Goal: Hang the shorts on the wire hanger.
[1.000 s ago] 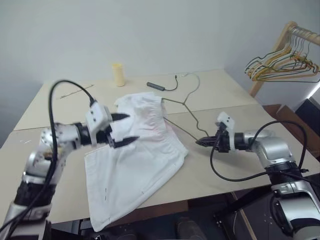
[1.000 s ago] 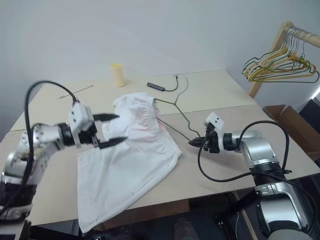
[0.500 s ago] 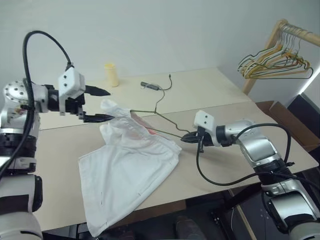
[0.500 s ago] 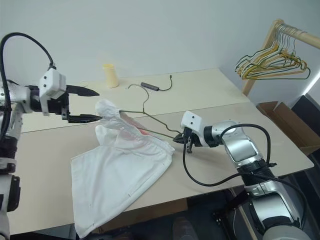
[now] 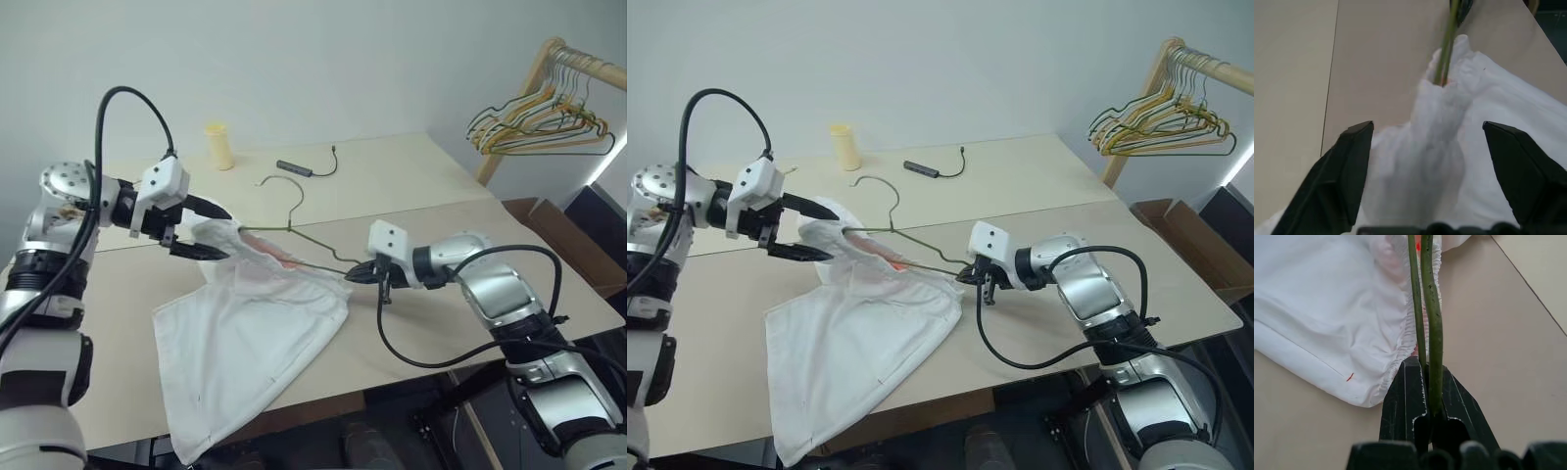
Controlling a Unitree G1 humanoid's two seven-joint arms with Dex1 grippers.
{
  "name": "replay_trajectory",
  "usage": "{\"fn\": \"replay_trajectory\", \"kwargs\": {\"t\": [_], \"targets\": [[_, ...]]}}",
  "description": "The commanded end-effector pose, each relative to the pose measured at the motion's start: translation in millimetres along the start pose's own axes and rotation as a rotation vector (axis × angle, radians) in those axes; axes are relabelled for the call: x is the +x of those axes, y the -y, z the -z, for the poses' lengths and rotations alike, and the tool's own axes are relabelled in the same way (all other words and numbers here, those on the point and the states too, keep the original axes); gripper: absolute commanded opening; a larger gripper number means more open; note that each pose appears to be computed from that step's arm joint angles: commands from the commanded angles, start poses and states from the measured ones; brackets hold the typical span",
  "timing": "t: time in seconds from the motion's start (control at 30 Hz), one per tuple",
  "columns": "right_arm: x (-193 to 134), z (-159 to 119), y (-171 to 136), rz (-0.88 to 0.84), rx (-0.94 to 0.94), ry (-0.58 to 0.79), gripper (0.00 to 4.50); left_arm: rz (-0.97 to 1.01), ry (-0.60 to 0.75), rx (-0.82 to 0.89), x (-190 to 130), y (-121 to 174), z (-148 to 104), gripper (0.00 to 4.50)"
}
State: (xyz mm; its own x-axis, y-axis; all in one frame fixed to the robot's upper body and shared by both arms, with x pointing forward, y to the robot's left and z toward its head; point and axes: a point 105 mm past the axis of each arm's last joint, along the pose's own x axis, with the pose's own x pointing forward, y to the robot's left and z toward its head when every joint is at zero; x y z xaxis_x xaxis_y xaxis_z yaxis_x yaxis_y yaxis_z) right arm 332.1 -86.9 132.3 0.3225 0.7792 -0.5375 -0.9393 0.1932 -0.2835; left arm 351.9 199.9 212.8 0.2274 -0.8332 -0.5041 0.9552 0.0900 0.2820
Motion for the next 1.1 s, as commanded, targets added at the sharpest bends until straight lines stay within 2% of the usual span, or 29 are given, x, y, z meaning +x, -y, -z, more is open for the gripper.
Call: {"fn": "replay_trajectory", "kwargs": {"t": [0.03, 0.23, 0.3, 0.6, 0.73, 0.9, 1.0, 1.1], "targets": [[-6.8, -20.0, 1.3, 0.015, -0.072, 0.036, 0.0, 0.004, -0.026, 0.021, -2.5, -2.4, -2.1, 2.54], [-8.8, -27.3, 1.8, 0.02, -0.086, 0.047, 0.0, 0.067, -0.062, 0.005, 4.0, 8.3, 9.7, 0.52], [-8.8, -27.0, 2.7, 0.026, -0.087, 0.044, 0.0, 0.069, -0.058, 0.003, 4.9, 8.5, 10.5, 0.01], [-6.4, -25.8, 0.7, 0.043, -0.143, 0.06, 0.0, -0.031, -0.005, 0.051, 0.0, -5.4, 0.2, 0.01], [-5.9, -28.0, 8.0, 0.125, -0.145, 0.081, 1.14, -0.041, -0.015, 0.098, -10.3, -6.8, -6.0, 0.0], [-32.8, -19.2, 25.7, 0.285, -0.039, 0.123, 2.9, -0.096, -0.017, 0.114, -18.9, -13.0, -10.6, 0.0], [-58.4, 3.2, 34.1, 0.4, 0.101, 0.125, 2.9, -0.109, -0.024, 0.115, -21.7, -14.2, -9.7, 0.0], [-68.3, 18.9, 29.0, 0.422, 0.209, 0.127, 2.9, -0.115, -0.032, 0.116, -22.0, -14.7, -7.9, 0.0]]}}
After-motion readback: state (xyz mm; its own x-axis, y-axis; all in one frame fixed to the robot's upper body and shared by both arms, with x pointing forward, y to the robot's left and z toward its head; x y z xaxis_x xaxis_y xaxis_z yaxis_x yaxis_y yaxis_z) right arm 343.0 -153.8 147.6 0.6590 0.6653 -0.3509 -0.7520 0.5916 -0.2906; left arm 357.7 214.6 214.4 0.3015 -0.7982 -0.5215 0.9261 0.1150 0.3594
